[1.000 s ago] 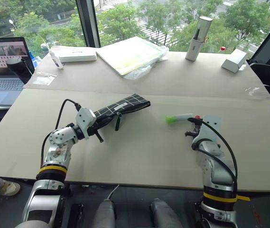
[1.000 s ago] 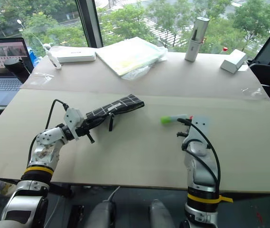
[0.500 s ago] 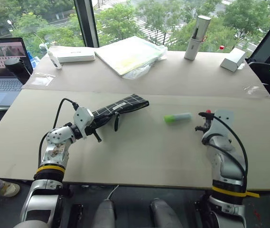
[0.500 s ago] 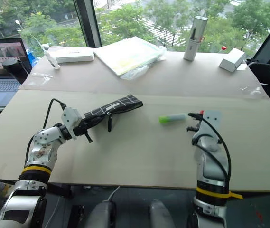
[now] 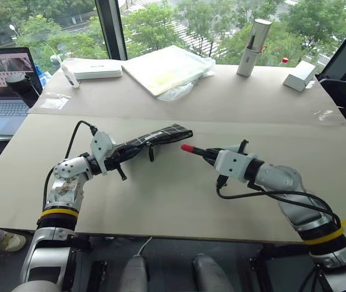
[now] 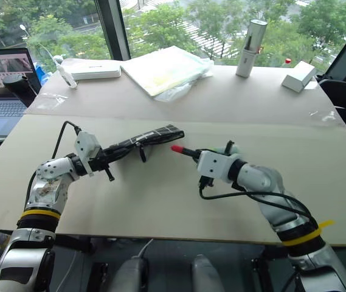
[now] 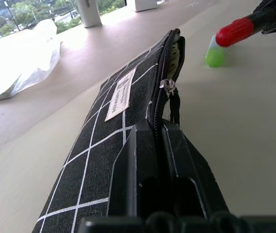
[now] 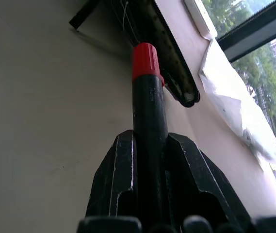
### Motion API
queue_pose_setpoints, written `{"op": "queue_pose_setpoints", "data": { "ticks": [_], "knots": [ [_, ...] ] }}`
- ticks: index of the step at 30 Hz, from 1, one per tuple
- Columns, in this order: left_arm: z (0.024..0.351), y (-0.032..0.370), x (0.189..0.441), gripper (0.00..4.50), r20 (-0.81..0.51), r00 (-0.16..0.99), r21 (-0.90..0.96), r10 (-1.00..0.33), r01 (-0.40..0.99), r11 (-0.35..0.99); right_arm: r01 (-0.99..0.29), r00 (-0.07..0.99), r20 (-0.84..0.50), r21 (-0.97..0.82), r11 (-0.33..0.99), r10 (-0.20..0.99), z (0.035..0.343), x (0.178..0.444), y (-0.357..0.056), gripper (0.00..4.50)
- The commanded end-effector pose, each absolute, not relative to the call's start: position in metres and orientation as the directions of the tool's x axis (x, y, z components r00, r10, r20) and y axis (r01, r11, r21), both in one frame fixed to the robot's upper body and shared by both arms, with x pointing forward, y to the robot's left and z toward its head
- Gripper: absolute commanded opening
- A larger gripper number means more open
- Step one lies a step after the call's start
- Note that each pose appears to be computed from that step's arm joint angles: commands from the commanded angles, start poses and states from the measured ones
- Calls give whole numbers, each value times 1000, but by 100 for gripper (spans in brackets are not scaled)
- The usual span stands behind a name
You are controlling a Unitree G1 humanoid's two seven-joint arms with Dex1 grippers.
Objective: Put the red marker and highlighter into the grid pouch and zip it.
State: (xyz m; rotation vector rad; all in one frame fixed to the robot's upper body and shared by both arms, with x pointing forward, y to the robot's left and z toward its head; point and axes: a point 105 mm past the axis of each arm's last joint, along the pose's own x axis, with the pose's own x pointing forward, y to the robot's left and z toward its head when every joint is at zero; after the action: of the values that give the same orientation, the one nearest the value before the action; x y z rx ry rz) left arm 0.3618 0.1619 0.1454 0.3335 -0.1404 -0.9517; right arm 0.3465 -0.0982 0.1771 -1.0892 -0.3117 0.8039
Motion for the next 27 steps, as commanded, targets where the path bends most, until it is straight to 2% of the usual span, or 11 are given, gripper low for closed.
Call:
{"op": "queue_pose_setpoints", "data": {
  "ticks": [1, 9, 16, 27],
  "knots": [
    [161, 157, 361, 0, -13, 553, 384, -833, 772, 507, -350, 665, -99, -917, 192, 740, 191, 353, -88, 56],
    [160, 157, 360, 0, -32, 549, 394, -835, 775, 494, -314, 665, -111, -939, 142, 739, 190, 360, -94, 56],
    [160, 157, 360, 0, -27, 549, 386, -836, 777, 497, -259, 691, -68, -953, 158, 719, 200, 361, -117, 56],
    [162, 157, 362, 0, -25, 548, 388, -836, 776, 497, -255, 698, -101, -960, 114, 709, 183, 360, -126, 56]
  ]
}}
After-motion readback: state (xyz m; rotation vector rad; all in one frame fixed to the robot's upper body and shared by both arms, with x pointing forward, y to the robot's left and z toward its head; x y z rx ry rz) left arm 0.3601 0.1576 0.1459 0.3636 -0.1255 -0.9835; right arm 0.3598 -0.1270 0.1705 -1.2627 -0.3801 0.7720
